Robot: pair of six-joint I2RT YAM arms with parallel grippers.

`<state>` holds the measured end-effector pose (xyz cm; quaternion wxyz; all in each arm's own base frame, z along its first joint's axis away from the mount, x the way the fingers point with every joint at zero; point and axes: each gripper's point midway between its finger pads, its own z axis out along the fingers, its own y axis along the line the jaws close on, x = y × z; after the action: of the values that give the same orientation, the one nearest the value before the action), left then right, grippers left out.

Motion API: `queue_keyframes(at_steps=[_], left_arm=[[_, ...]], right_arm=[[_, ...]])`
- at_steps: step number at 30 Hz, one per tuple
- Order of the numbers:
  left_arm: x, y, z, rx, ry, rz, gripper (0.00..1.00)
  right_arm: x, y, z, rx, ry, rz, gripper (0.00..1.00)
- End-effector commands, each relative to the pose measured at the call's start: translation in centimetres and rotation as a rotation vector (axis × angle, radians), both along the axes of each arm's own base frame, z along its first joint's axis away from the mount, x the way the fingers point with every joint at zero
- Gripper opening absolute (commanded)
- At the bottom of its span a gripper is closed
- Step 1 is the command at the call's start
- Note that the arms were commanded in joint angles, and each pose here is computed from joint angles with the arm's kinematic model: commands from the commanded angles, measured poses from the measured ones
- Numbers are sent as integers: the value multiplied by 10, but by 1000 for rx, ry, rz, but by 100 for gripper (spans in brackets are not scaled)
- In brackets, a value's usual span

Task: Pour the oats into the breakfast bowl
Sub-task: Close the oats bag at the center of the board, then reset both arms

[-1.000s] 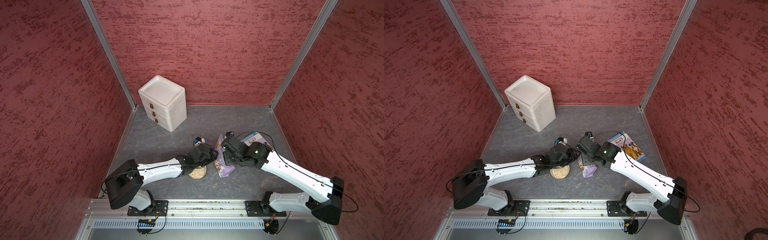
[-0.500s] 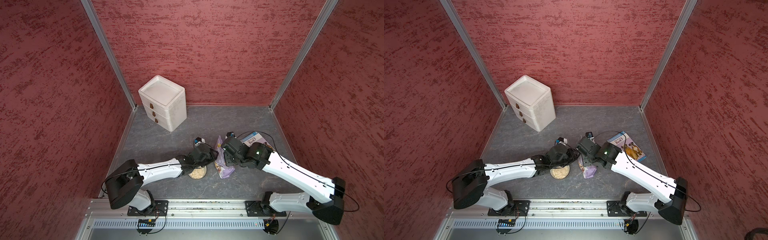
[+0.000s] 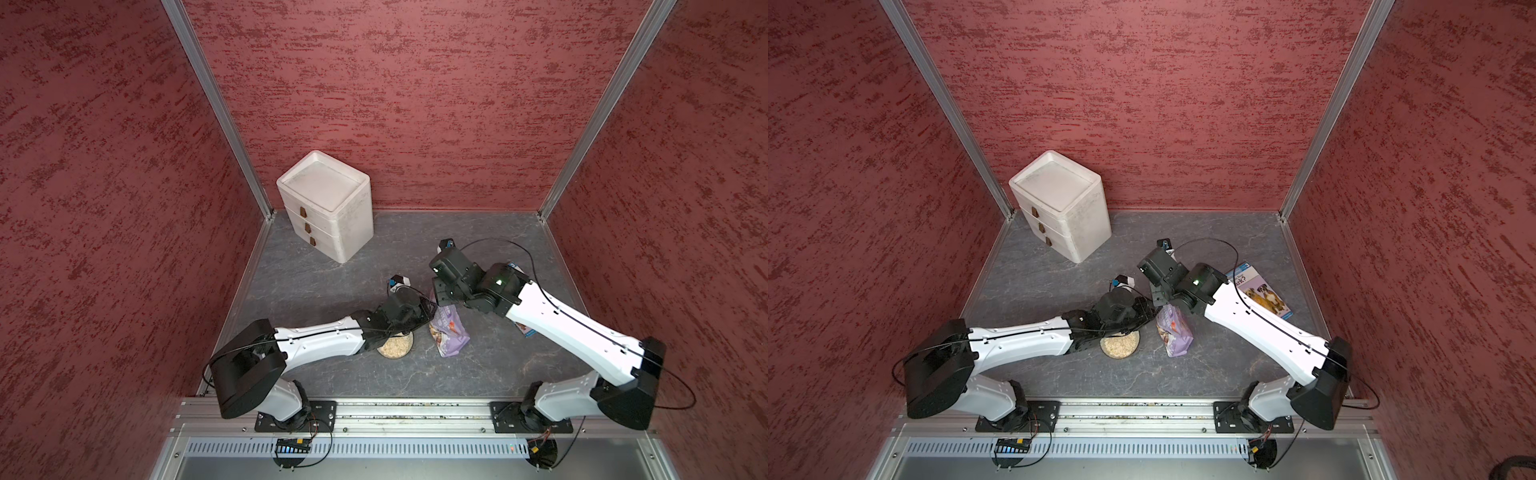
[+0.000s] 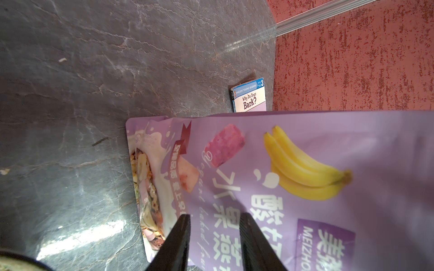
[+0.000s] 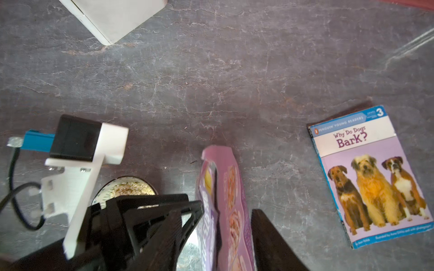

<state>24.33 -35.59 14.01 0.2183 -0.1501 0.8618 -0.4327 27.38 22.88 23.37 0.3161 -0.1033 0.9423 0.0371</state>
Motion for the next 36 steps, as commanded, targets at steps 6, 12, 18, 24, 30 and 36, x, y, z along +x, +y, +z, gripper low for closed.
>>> queue_keyframes(at_steps=[6,12,18,24,30,36], left_arm=[[1,5,12,-12,-27,18,39],[2,6,15,-11,-40,13,40],[4,16,26,9,-81,24,46],[6,38,42,75,-149,42,68],[11,64,39,136,-172,69,72],[23,100,59,199,-270,119,75]], right_arm=[[30,-8,1,-124,-79,-57,30],[28,-11,4,-79,-93,-81,0],[26,2,16,11,-94,-34,43],[18,6,55,179,-187,4,73],[7,-2,87,296,-285,15,80],[0,-35,104,303,-419,-41,93]])
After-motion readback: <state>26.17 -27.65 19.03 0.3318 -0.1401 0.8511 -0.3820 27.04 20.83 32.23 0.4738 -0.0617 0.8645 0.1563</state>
